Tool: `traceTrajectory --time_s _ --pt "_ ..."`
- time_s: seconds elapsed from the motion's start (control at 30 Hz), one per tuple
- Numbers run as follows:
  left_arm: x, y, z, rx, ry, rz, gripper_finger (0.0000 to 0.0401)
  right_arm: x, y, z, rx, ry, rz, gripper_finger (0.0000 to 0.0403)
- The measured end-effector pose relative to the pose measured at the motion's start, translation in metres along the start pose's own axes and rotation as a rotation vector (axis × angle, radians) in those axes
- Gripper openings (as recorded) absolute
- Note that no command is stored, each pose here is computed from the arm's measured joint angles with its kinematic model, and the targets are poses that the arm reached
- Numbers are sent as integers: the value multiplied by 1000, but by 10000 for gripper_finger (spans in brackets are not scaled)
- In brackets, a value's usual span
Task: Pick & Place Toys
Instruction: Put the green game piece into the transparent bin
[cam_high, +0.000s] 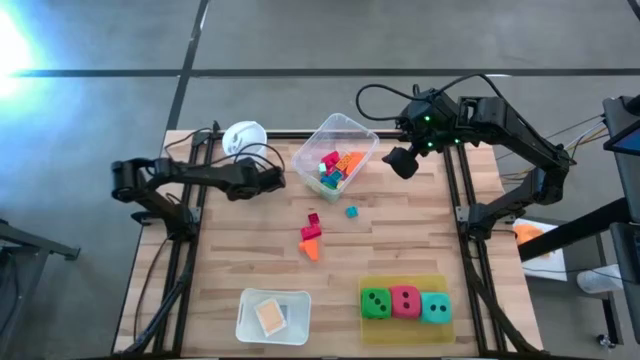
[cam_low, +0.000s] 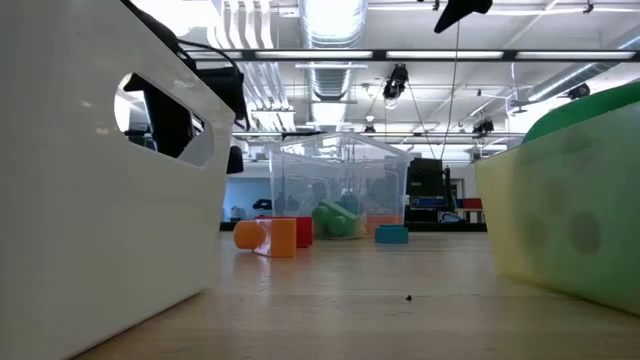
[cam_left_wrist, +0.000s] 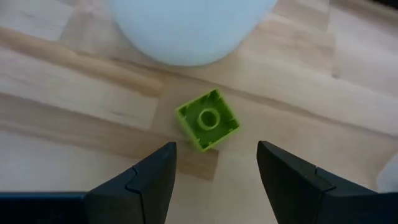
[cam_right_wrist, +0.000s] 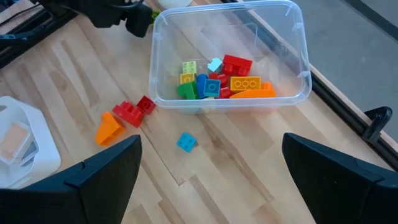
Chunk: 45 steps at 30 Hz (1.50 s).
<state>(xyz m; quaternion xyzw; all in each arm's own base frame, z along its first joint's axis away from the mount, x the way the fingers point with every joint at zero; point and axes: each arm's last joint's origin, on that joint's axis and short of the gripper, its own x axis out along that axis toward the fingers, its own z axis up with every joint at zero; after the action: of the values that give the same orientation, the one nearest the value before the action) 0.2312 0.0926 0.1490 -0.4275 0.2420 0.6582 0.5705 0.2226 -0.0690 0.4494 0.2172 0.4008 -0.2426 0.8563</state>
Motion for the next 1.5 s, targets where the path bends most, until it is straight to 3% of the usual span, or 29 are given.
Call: traceTrajectory --time_s 0.37,0.57,0.83,1.5 --pt "5 -1 0 25 -80 22 226 0 0 0 3 0 0 381" --pt "8 2 -2 35 -77 20 226 0 0 0 8 1 2 381" --pt "17 4 -9 -6 -46 -62 226 0 1 0 7 10 24 381" --pt "17 4 -9 -48 -55 -70 227 0 5 -2 -14 23 58 381"
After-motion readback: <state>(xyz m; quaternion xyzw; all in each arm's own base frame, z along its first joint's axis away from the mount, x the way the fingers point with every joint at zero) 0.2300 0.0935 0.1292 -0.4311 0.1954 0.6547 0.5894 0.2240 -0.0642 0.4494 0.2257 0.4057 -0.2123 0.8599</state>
